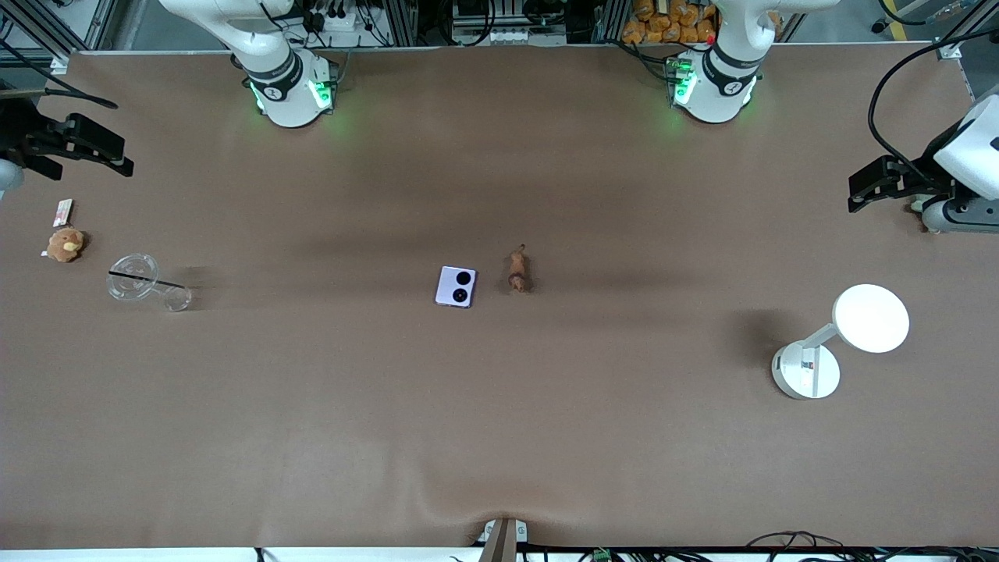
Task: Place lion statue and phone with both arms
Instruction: 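Move the left gripper over the brown lion statue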
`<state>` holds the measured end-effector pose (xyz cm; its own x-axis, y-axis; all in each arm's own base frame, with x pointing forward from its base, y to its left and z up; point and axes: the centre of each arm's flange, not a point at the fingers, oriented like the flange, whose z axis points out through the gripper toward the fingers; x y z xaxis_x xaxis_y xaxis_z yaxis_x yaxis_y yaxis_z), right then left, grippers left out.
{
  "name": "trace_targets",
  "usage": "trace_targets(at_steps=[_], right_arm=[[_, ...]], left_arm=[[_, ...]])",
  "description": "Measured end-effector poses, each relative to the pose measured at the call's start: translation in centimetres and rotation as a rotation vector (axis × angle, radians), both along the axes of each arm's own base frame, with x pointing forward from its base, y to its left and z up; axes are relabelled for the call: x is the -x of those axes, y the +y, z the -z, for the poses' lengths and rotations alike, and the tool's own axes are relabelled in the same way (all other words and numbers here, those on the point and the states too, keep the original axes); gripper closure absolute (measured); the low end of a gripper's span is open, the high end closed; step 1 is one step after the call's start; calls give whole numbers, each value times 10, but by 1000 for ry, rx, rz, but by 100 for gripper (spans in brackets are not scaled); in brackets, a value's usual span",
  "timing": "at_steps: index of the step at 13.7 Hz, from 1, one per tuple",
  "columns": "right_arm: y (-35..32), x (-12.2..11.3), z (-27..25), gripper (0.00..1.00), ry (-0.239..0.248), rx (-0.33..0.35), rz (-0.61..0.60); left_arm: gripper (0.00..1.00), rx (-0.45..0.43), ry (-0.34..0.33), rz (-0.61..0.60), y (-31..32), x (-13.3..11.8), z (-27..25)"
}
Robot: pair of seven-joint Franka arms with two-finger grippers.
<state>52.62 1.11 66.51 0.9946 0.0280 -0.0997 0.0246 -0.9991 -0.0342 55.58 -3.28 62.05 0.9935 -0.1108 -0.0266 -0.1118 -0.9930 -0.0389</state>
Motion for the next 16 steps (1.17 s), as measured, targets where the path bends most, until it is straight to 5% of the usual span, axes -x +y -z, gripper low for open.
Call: trace_targets(at_steps=[9,16], right_arm=[[0,0,1,0,3,0,-2],[0,0,3,0,7,0,-3]], left_arm=[[0,4,49,9,-33,-15,32],[0,243,165,-124,-126,-24,68]])
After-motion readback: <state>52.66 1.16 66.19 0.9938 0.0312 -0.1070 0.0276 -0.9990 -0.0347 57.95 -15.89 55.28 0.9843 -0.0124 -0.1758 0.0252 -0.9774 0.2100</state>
